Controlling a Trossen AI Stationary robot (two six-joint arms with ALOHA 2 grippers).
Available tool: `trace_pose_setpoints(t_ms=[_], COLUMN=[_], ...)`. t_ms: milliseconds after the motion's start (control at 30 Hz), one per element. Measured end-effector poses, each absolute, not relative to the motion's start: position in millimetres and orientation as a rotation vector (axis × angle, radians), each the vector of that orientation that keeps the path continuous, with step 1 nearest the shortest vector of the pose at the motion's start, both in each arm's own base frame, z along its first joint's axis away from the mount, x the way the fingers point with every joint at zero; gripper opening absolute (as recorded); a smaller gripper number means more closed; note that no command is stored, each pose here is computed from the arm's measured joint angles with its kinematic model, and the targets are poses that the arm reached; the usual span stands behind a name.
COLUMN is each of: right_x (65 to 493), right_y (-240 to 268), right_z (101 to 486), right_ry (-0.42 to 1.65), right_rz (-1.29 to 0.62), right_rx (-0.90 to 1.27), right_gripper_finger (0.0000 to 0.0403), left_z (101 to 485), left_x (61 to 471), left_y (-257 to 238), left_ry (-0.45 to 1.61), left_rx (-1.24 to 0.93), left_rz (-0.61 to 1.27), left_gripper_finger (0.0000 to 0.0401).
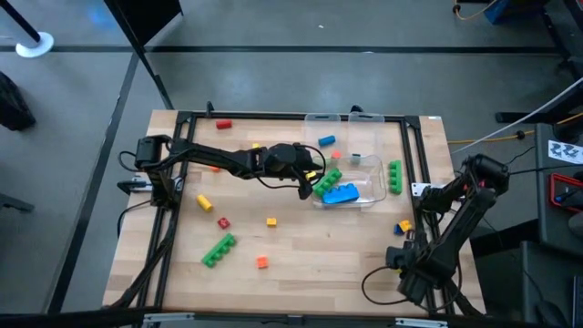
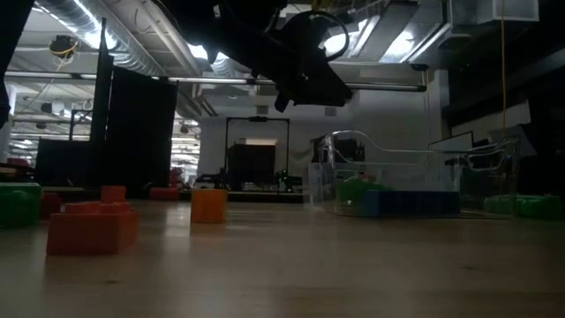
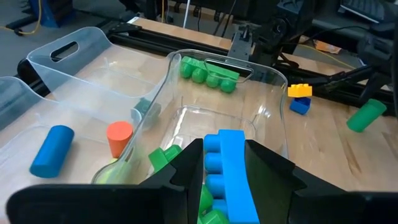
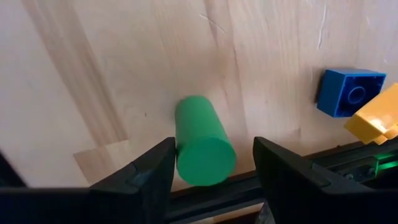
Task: Sort blocks by size
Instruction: Put the green cylindrical block into the left transparent bin
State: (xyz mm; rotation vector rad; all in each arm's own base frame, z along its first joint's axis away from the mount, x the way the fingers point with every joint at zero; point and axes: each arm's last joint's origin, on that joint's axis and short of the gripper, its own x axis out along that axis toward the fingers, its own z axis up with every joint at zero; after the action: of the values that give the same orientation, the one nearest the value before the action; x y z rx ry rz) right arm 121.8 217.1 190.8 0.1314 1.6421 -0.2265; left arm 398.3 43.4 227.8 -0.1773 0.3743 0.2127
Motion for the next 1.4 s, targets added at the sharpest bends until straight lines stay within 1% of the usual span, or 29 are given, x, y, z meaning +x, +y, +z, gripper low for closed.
trace_pose_setpoints(t_ms=[300,533,633,833,900,1033,1133,1233,1400], right_x=[123.5,123.5,123.7,124.7,124.9,125.9,127.9,134.1,158.7], right_y=[220.2,220.4,220.6,222.5,222.7,224.5,226.6,226.3,217.8], right_z=[181.0,180.6,180.6,180.8,181.0,181.1,180.9,181.8,189.7], right_ry=[1.661,1.662,1.660,1.651,1.650,1.643,1.613,1.551,1.433], right_rz=[-0.254,-0.255,-0.252,-0.233,-0.230,-0.215,-0.198,-0.204,-0.202], right_rx=[0.101,0.100,0.103,0.120,0.123,0.138,0.151,0.160,0.108], right_gripper_finger=[0.0218,0.0217,0.0205,0.0152,0.0140,0.0141,0.0153,0.0154,0.0140], left_z=[227.8,227.8,227.8,227.8,227.8,227.8,229.5,239.4,269.7], left_x=[398.3,398.3,398.3,398.3,398.3,398.3,397.7,394.4,378.4], left_y=[43.4,43.4,43.4,43.4,43.4,43.4,42.8,41.1,39.6], left_ry=[0.374,0.374,0.374,0.374,0.374,0.374,0.371,0.348,0.313], left_rx=[-0.177,-0.177,-0.177,-0.177,-0.177,-0.177,-0.177,-0.144,-0.073], left_rz=[0.212,0.213,0.213,0.213,0.213,0.213,0.211,0.200,0.186], left_gripper_finger=[0.0102,0.0102,0.0102,0.0102,0.0102,0.0102,0.0102,0.0102,0.0098])
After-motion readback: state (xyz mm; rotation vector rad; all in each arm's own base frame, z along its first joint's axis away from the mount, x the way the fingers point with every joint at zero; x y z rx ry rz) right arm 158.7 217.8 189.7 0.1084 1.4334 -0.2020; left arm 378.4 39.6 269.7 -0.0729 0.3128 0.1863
